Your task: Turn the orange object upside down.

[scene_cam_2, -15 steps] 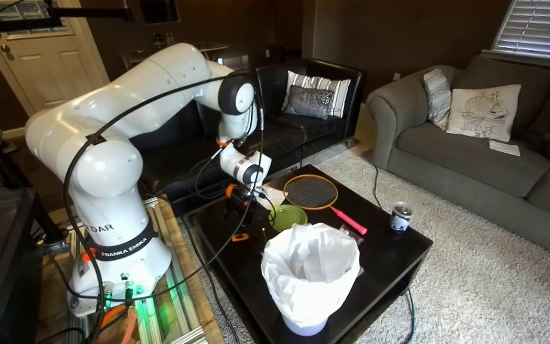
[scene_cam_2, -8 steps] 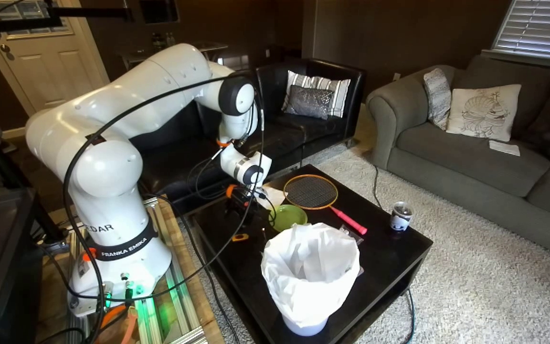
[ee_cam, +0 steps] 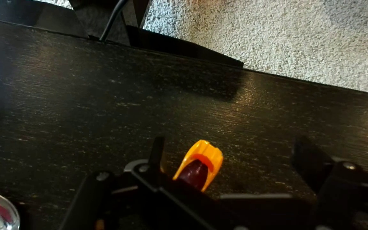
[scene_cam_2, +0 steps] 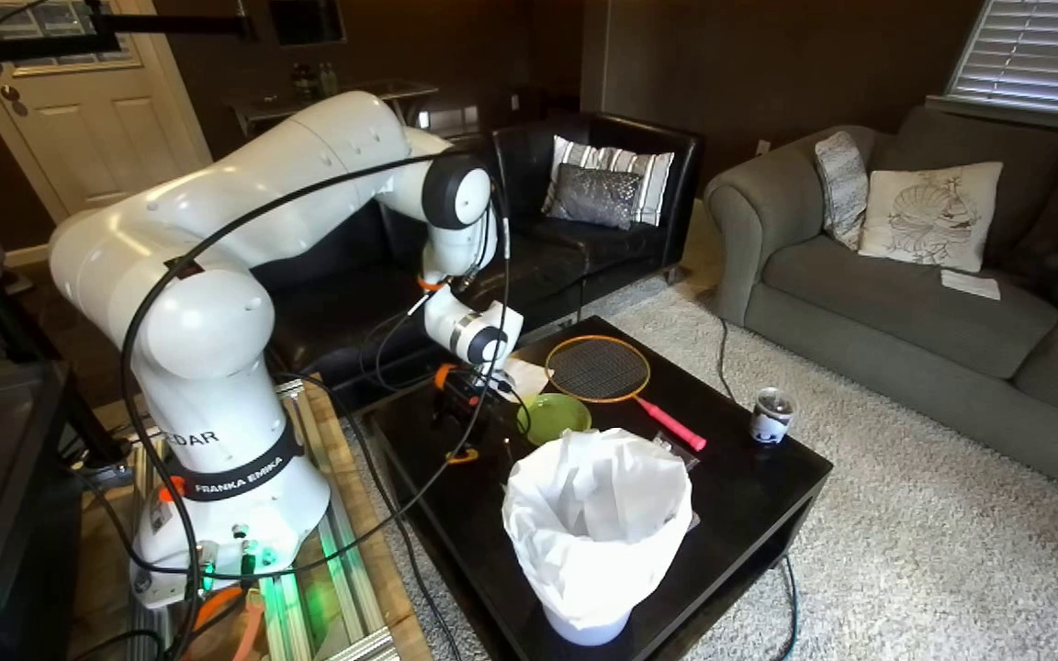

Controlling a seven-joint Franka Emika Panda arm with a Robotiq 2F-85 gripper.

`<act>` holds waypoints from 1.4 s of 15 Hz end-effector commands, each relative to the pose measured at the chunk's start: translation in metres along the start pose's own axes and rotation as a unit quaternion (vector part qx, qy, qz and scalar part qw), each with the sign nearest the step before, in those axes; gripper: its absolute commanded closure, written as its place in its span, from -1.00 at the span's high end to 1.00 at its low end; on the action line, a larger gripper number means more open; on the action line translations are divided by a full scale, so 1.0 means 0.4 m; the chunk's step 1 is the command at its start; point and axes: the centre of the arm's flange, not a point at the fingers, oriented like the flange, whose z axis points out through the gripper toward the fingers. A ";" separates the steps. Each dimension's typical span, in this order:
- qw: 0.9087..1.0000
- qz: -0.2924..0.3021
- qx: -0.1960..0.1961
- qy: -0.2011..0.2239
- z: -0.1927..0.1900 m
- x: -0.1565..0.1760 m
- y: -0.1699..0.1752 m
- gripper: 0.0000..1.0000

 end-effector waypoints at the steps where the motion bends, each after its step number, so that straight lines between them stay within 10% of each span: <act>1: 1.000 0.011 0.005 0.017 0.026 0.023 0.009 1.00; 12: 0.999 0.041 0.006 0.025 0.064 0.051 0.047 1.00; 21: 0.999 0.039 0.024 -0.004 0.100 0.068 0.052 0.63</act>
